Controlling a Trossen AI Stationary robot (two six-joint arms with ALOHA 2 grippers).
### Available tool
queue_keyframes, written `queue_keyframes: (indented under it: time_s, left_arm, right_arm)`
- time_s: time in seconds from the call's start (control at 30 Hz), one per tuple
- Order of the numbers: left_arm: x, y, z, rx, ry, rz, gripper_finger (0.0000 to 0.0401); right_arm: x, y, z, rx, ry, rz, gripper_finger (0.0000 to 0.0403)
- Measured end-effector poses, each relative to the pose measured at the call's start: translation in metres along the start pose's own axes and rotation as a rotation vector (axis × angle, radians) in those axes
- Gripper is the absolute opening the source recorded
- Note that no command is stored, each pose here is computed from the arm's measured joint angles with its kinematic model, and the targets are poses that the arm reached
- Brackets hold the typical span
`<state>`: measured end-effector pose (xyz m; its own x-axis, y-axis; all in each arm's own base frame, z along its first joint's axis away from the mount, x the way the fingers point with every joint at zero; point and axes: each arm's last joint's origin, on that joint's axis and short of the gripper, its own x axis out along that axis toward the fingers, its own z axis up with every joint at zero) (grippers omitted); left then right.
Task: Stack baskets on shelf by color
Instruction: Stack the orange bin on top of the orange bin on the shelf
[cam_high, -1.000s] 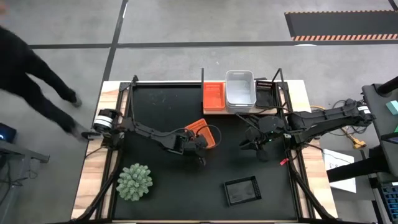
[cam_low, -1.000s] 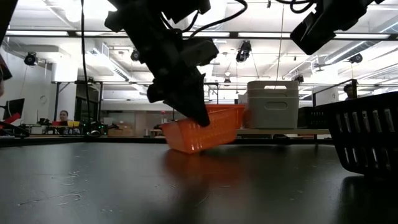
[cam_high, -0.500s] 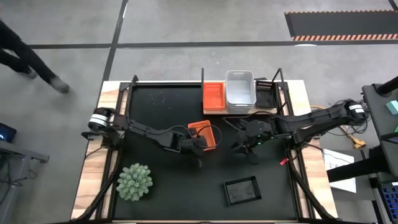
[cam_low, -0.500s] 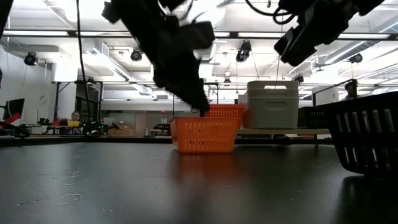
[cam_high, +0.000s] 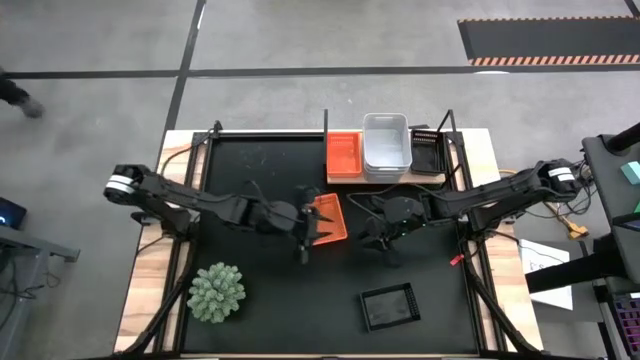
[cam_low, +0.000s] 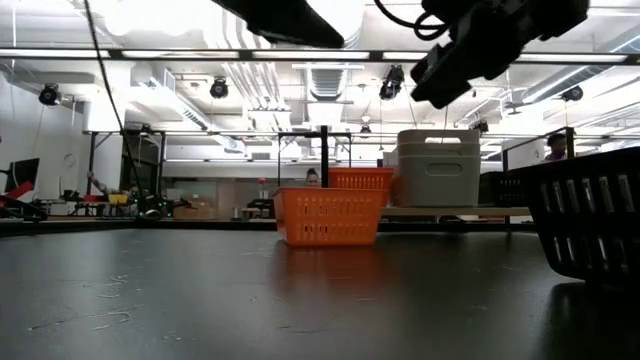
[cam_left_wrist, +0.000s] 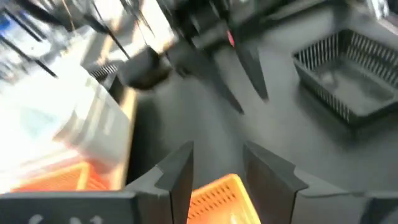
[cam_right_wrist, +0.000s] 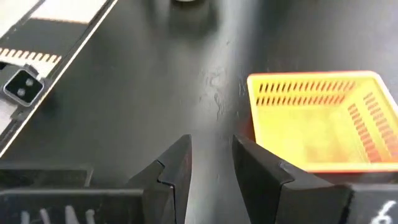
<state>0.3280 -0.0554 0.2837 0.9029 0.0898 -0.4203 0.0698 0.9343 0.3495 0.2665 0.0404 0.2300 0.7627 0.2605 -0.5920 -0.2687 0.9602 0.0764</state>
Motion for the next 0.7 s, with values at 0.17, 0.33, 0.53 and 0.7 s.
queue_keyframes:
  time_s: [0.17, 0.33, 0.53, 0.7]
  left_arm:
    - [-0.016, 0.001, -0.013, 0.029, -0.135, 0.044, 0.0123]
    - [-0.027, -0.002, -0.036, 0.012, -0.227, 0.09, 0.0123]
    - [-0.048, 0.003, -0.042, -0.021, -0.31, 0.139, 0.0123]
    - [-0.054, 0.004, -0.041, -0.054, -0.331, 0.142, 0.0123]
  right_arm:
    - [0.014, -0.002, 0.003, -0.019, -0.011, -0.001, 0.0109]
    - [0.028, -0.005, 0.015, -0.022, 0.014, -0.001, 0.0109]
    - [0.048, -0.009, 0.028, -0.026, 0.102, 0.003, 0.0109]
    - [0.069, -0.012, 0.037, -0.033, 0.161, -0.001, 0.0109]
